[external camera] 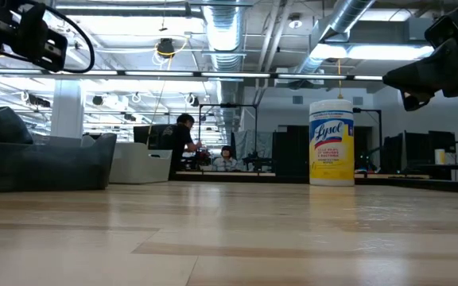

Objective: Pick & Place Travel size toiletries
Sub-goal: Return to Home Position

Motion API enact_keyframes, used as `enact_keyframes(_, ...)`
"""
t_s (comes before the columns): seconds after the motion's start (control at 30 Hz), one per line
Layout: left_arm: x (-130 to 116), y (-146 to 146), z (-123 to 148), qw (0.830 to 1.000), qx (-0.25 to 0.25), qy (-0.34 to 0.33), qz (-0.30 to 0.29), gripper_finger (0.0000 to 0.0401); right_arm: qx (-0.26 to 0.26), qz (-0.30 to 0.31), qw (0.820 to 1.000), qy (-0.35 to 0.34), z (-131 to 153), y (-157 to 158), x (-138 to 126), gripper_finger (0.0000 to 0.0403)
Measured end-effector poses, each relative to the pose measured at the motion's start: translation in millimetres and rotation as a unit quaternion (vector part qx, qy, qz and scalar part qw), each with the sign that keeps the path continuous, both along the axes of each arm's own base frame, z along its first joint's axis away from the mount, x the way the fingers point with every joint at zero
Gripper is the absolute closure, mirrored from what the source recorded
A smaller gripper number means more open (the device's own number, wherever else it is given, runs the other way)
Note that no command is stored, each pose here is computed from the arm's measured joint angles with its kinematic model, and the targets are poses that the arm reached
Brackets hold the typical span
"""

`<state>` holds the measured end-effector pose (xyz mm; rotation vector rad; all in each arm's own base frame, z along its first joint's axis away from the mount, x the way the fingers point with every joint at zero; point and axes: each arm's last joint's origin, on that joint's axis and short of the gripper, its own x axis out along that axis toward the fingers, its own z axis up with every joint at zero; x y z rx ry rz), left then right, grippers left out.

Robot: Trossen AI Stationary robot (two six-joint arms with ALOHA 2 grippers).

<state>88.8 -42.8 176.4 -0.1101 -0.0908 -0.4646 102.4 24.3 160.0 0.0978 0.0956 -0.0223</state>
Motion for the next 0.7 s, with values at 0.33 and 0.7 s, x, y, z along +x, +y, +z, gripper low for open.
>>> enact_keyframes(0.33, 2.8, -1.3, -3.2, 1.000, 0.009, 0.018, 0.000, 0.0192, 0.000, 0.000, 1.000, 0.000, 0.0, 0.0, 0.0, 0.0363)
enact_keyframes(0.7, 5.6, -2.7, -6.8, 0.999, 0.018, 0.038, 0.000, 0.0192, 0.000, 0.000, 1.000, 0.000, 0.0, 0.0, 0.0, 0.0364)
